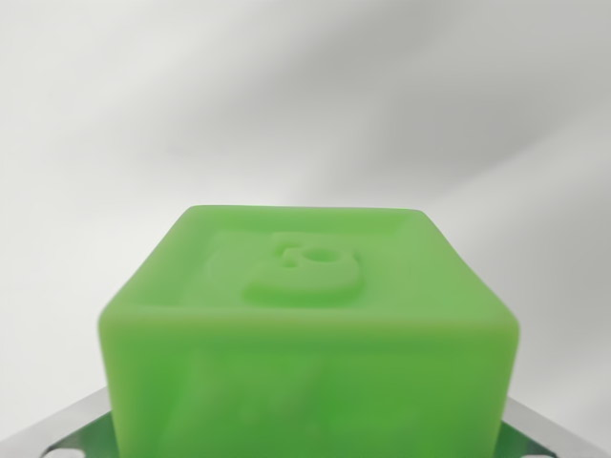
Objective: Stack cube
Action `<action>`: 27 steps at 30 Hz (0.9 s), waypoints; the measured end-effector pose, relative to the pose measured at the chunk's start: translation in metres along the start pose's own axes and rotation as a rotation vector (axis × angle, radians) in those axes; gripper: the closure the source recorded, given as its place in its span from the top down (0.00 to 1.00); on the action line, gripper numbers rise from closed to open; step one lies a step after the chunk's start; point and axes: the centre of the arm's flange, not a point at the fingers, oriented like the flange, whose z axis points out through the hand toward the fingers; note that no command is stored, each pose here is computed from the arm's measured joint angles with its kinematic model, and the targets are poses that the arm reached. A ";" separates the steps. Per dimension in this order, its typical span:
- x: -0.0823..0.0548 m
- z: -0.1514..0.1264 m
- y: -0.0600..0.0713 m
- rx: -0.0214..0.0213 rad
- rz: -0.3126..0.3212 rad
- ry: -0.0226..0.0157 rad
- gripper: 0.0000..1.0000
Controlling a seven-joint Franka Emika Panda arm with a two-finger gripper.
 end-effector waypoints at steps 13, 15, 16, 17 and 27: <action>0.024 -0.001 -0.008 -0.0004 -0.054 0.0002 0.00; 0.028 -0.002 -0.010 -0.0006 -0.063 0.0002 0.00; 0.030 -0.002 -0.010 -0.0007 -0.068 0.0002 0.00; 0.032 -0.002 -0.011 -0.0007 -0.072 0.0003 0.00; 0.051 -0.003 -0.017 -0.0011 -0.114 0.0003 0.00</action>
